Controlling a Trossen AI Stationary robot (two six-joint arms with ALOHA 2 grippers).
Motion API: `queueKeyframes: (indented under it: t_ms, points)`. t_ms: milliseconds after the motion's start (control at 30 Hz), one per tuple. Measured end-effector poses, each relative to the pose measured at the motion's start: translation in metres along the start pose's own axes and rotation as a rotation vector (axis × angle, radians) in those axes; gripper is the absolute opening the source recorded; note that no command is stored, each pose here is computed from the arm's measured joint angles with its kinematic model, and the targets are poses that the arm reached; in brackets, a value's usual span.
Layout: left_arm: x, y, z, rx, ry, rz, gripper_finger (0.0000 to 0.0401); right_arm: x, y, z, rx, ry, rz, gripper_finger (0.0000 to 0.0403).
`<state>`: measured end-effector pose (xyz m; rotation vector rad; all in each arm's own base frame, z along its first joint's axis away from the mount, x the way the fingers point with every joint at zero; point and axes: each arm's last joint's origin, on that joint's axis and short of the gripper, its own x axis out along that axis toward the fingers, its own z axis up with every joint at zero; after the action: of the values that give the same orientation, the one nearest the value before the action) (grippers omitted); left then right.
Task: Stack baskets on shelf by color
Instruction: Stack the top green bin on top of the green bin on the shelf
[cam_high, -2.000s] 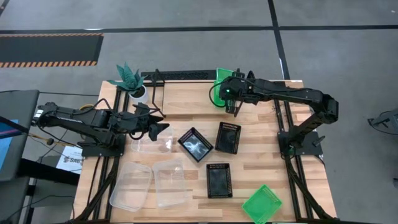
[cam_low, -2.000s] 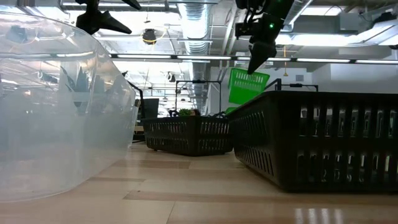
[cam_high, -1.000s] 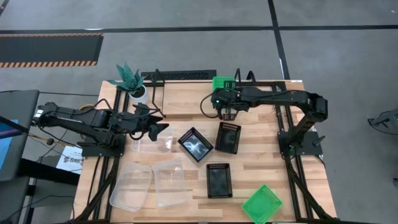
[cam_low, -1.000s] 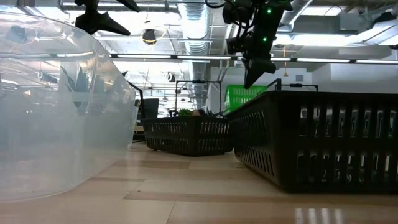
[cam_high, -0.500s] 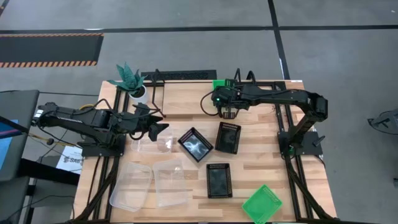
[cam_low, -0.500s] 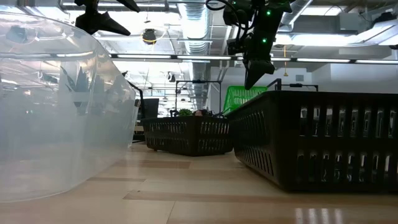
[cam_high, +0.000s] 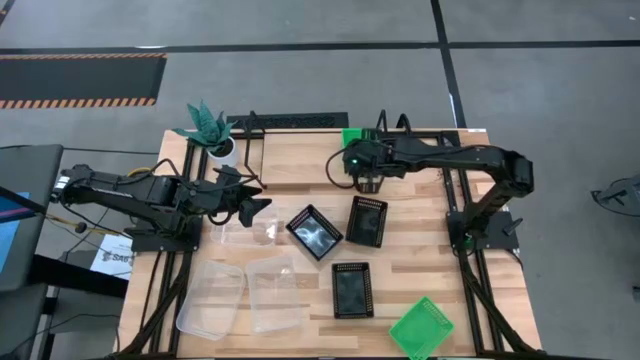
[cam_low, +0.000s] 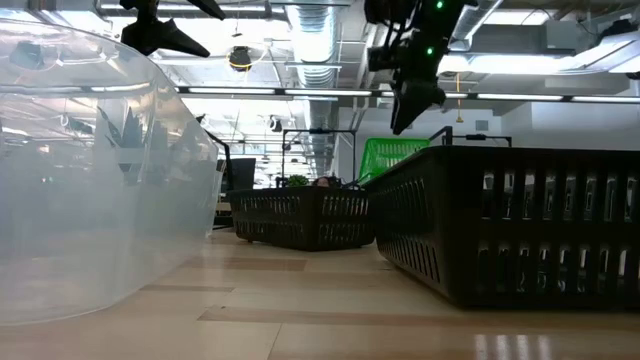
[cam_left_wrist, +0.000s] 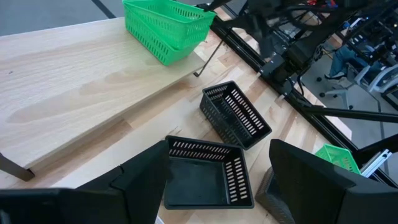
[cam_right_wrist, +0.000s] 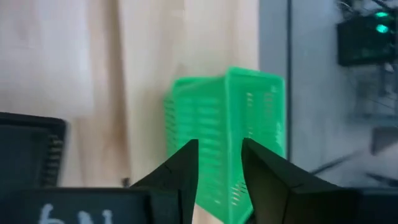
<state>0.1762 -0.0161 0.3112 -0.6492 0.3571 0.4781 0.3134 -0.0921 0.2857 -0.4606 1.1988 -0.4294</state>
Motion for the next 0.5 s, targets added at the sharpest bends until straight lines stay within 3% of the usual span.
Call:
queueKeyframes:
  t_ms: [133, 500]
  points:
    - [0.0, 0.0, 0.0, 0.0, 0.0, 0.0, 0.0265, 0.001, -0.004, -0.002, 0.017, -0.02, 0.062, 0.0156]
    - [0.0, 0.0, 0.0, 0.0, 0.002, -0.001, 0.0265, 0.023, -0.012, -0.008, 0.026, 0.038, 0.095, 0.0155]
